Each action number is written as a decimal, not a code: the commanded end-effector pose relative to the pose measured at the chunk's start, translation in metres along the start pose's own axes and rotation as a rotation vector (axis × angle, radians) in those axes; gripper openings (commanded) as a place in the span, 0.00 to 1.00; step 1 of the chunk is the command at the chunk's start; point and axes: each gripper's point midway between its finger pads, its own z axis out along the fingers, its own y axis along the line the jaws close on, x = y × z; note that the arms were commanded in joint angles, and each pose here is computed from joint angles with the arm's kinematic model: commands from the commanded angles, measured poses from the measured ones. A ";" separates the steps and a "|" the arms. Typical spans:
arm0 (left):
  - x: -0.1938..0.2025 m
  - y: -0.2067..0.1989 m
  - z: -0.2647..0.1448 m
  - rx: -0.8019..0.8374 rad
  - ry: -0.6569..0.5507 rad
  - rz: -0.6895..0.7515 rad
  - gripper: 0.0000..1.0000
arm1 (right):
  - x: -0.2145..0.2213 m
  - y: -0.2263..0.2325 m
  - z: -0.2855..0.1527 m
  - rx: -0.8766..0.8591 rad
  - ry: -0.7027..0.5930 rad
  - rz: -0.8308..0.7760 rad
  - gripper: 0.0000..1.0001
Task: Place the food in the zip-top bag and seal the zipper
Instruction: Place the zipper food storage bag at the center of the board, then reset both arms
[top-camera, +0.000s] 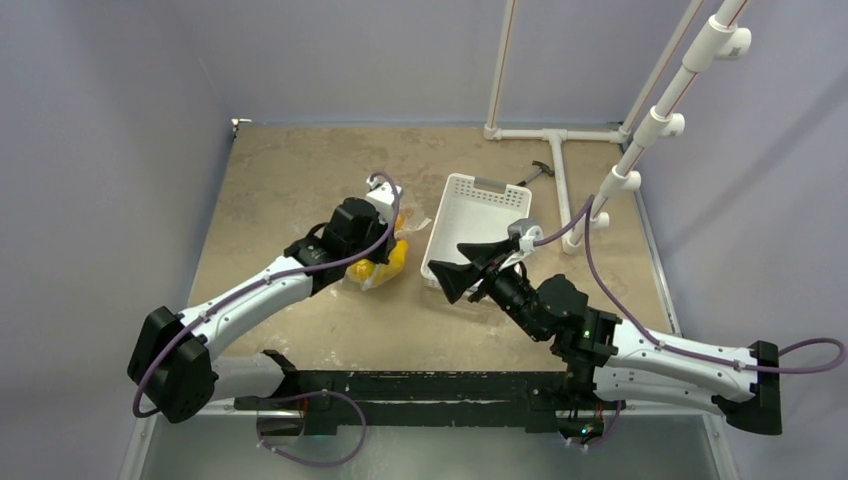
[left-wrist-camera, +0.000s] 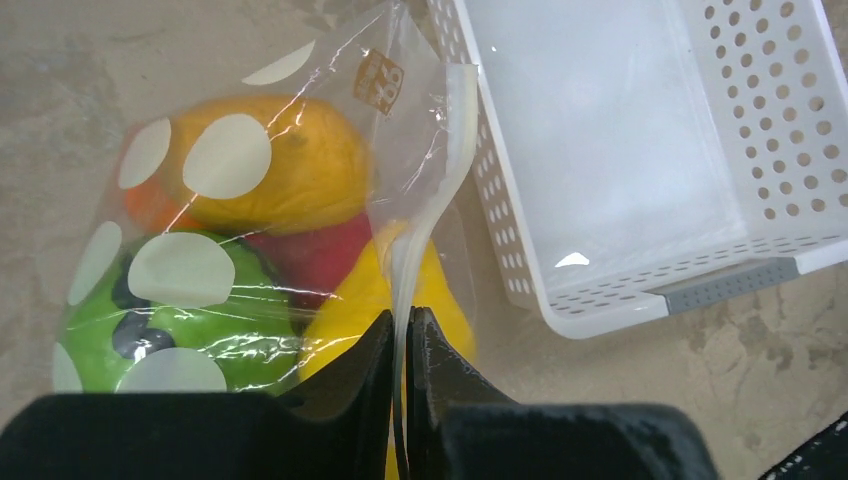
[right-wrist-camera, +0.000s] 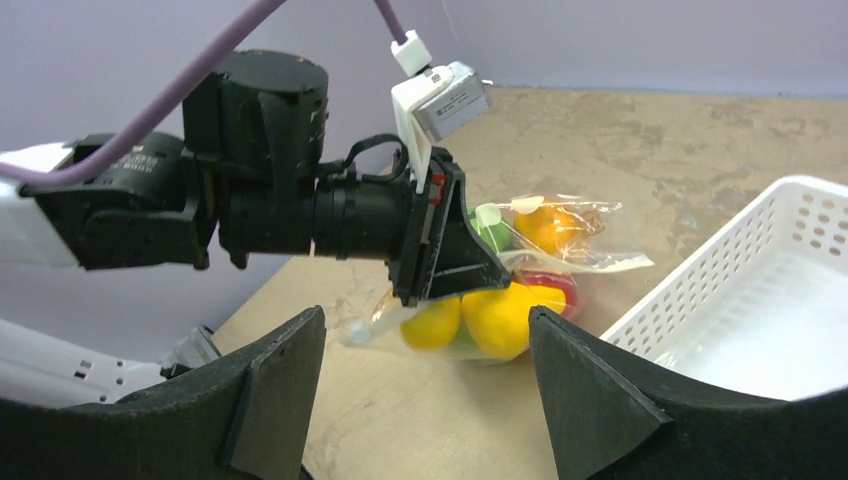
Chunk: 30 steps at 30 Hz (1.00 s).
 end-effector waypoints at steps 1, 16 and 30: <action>0.009 -0.027 0.010 0.090 -0.014 -0.108 0.09 | 0.001 -0.014 0.006 0.111 -0.033 0.109 0.77; 0.025 -0.082 -0.013 0.154 -0.003 -0.075 0.87 | 0.048 -0.032 0.017 0.265 0.082 0.194 0.99; -0.002 -0.063 -0.056 0.087 -0.066 -0.082 0.99 | 0.024 -0.031 -0.003 0.215 0.019 0.266 0.99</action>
